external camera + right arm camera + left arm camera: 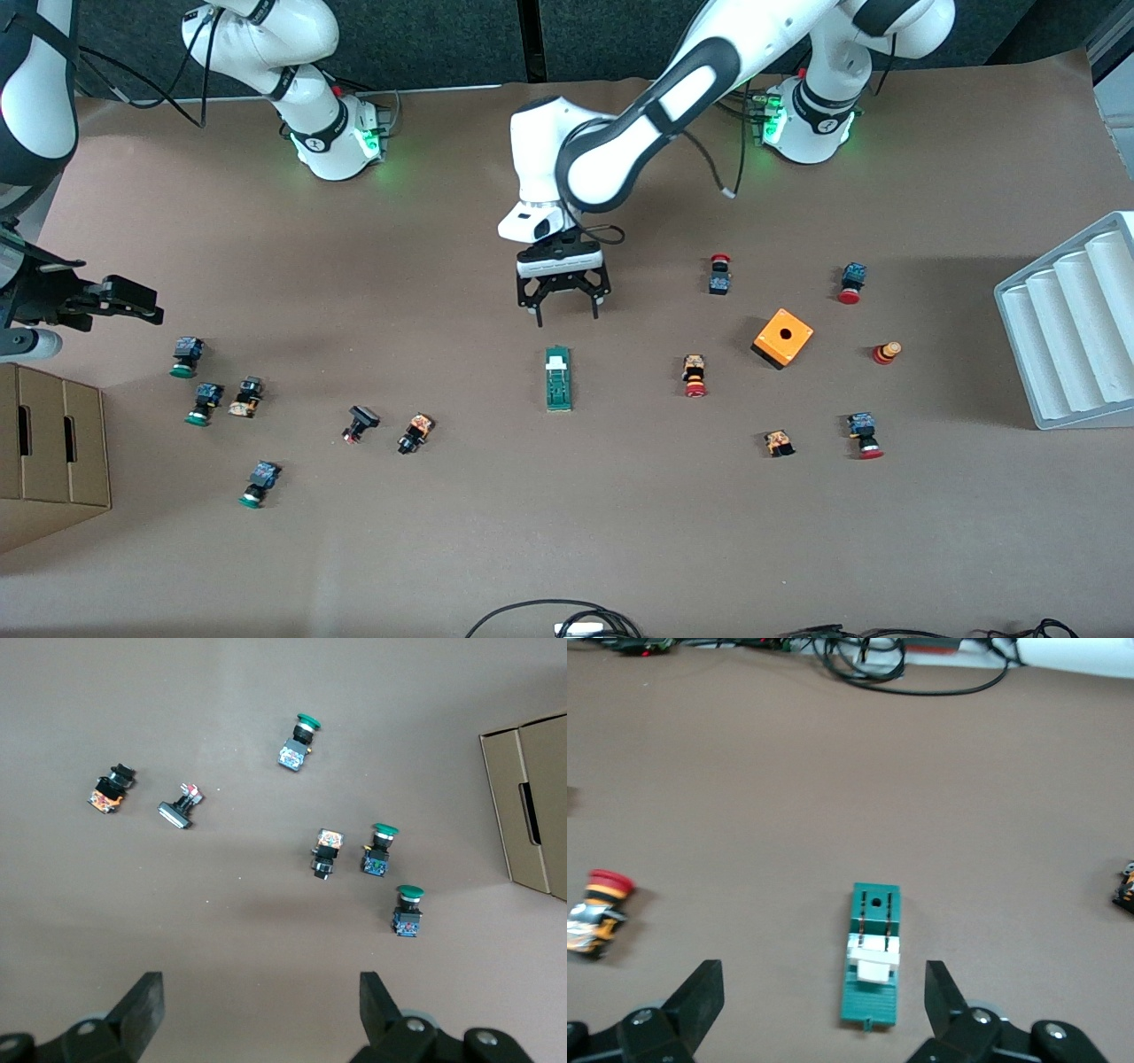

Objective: Close load switch with both arms
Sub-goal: 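Move the left gripper down onto the teal switch base and grip it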

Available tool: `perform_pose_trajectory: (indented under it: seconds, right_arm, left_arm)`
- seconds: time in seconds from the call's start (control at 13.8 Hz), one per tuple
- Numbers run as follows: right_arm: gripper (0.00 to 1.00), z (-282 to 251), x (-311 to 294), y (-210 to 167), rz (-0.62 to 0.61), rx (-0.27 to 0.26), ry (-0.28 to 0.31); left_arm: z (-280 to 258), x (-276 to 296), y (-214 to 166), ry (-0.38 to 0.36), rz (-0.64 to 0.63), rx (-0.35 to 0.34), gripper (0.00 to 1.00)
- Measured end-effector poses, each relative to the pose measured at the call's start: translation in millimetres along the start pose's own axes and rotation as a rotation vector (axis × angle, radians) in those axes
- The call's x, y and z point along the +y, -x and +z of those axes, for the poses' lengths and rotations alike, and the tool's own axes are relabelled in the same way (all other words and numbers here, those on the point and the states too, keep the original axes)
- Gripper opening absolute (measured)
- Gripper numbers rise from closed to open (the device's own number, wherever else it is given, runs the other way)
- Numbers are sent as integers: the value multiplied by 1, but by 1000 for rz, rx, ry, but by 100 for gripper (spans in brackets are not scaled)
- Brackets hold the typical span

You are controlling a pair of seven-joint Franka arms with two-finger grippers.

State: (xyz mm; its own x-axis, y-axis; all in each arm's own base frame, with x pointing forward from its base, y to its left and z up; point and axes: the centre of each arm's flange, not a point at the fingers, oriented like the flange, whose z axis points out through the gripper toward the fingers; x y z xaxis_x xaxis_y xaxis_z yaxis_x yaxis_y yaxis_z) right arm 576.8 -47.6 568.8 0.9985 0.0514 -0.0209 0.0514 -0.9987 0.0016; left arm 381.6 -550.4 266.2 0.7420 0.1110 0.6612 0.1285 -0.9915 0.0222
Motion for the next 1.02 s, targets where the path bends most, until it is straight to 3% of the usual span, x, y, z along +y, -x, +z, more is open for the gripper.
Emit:
perform_pose_trajectory:
  seconds: [0.22,0.65,1.02]
  right_arm:
    - [100,15,-4,-7,-7,-27,1]
    - [100,49,-24,-21,-20,-81,-21]
    - [100,70,-68,-38,95,-66,-68]
  left_arm:
    - [28,3,43,54,-20,83,100]
    - [67,-1,87,123,86,166,100]
    - [95,-8,110,116,70,258,100]
